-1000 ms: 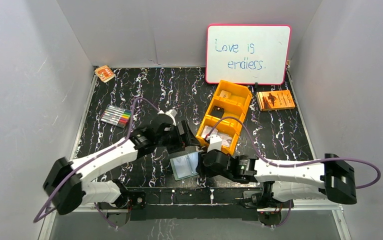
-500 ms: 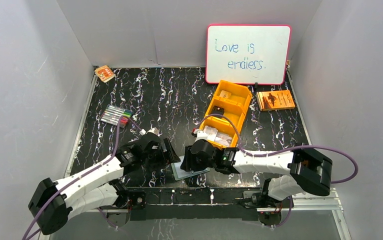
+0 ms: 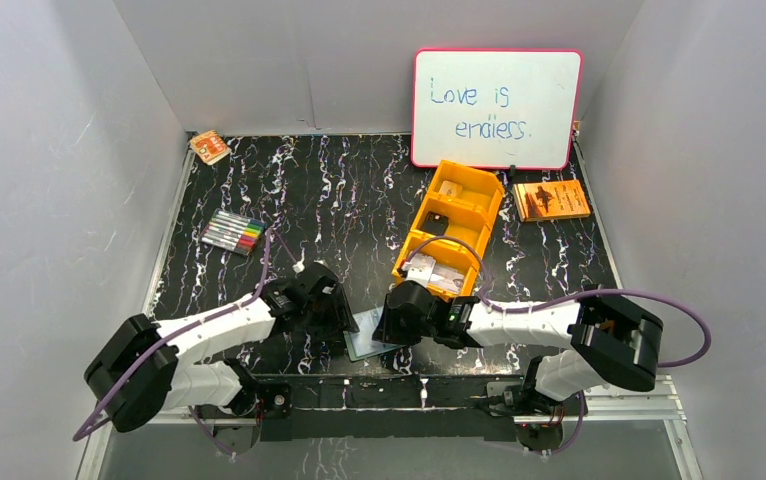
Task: Put the credit cards into the card holder
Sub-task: Open the card holder at the center of the board.
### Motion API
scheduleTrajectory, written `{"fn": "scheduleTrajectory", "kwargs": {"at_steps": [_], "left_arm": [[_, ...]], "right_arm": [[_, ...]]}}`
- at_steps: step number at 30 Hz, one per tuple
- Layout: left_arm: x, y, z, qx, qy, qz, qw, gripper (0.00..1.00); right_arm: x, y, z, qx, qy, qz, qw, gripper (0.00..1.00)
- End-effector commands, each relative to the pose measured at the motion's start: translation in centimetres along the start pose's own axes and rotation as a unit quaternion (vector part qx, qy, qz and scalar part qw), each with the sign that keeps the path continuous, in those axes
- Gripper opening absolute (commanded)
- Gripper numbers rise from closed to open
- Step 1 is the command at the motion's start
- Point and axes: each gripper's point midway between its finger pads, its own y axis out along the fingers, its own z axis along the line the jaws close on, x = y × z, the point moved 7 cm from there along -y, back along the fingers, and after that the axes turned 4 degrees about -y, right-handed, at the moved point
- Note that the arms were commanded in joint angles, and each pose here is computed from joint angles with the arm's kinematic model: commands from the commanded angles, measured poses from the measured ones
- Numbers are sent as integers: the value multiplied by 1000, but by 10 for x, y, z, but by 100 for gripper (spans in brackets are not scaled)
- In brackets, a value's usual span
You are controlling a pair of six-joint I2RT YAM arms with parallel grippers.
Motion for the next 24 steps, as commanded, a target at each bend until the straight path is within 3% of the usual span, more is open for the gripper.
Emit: {"fn": "scheduleTrajectory", "kwargs": {"at_steps": [1, 10, 14, 18, 24], "left_arm": [[6, 6, -5, 0, 14, 0, 1000, 50], [15, 16, -5, 12, 24, 6, 1000, 45], [18, 21, -9, -2, 24, 14, 1000, 42], [22, 24, -17, -15, 28, 22, 999, 39], [25, 17, -20, -14, 31, 19, 999, 37]], "right_arm": [[5, 2, -4, -21, 2, -3, 1000, 35], [31, -11, -4, -56, -38, -31, 997, 29], [36, -10, -3, -32, -40, -33, 998, 25], [37, -6, 7, 1, -57, -21, 998, 25], [28, 6, -3, -31, -54, 6, 998, 24]]}}
